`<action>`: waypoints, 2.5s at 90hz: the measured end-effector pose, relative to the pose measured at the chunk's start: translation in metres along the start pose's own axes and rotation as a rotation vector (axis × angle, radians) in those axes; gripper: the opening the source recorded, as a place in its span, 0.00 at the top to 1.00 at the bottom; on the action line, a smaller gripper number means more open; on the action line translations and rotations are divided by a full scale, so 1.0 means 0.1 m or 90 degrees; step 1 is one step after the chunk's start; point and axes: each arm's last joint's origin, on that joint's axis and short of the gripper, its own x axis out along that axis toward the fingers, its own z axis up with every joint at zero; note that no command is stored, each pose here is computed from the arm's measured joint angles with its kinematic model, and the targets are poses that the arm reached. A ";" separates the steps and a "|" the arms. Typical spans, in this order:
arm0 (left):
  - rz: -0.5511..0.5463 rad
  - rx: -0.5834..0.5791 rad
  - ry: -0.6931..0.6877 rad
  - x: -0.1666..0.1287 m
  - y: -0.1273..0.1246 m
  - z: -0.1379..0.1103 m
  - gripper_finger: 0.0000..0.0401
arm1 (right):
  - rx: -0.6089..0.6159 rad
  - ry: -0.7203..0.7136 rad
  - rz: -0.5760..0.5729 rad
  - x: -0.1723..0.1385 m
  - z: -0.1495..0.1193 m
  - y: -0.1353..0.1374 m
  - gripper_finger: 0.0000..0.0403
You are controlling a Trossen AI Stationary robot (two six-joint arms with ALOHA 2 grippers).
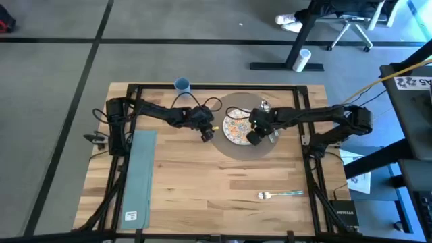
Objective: Set table place
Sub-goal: Adjust the brown mat
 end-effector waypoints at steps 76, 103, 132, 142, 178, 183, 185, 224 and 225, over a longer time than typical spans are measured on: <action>-0.047 0.031 0.037 -0.75 -0.56 -0.11 1.00 | -0.019 -0.013 -0.197 -0.17 -0.06 0.02 1.00; -0.013 0.030 0.031 -0.77 -0.56 -0.12 1.00 | 0.102 -0.046 -0.225 0.05 -0.01 -0.34 1.00; -0.027 0.042 0.008 -0.85 -0.64 -0.10 1.00 | 0.154 -0.066 -0.225 0.27 -0.11 -0.55 1.00; -0.029 0.042 0.002 -0.88 -0.64 -0.09 1.00 | 0.157 -0.053 -0.215 0.29 -0.15 -0.57 1.00; -0.033 0.032 -0.015 -1.00 -0.62 -0.05 1.00 | 0.171 0.015 -0.166 0.35 -0.35 -0.50 1.00; -0.032 0.025 -0.025 -1.02 -0.61 -0.04 1.00 | 0.170 0.023 -0.155 0.35 -0.37 -0.46 1.00; -0.031 0.023 -0.027 -1.03 -0.61 -0.03 1.00 | 0.171 0.026 -0.151 0.35 -0.38 -0.44 1.00; -0.032 0.021 -0.039 -1.10 -0.60 -0.01 1.00 | 0.178 0.100 -0.040 0.18 -0.45 -0.21 1.00; -0.033 0.021 -0.039 -1.10 -0.61 -0.02 1.00 | 0.177 0.102 -0.041 0.18 -0.45 -0.21 1.00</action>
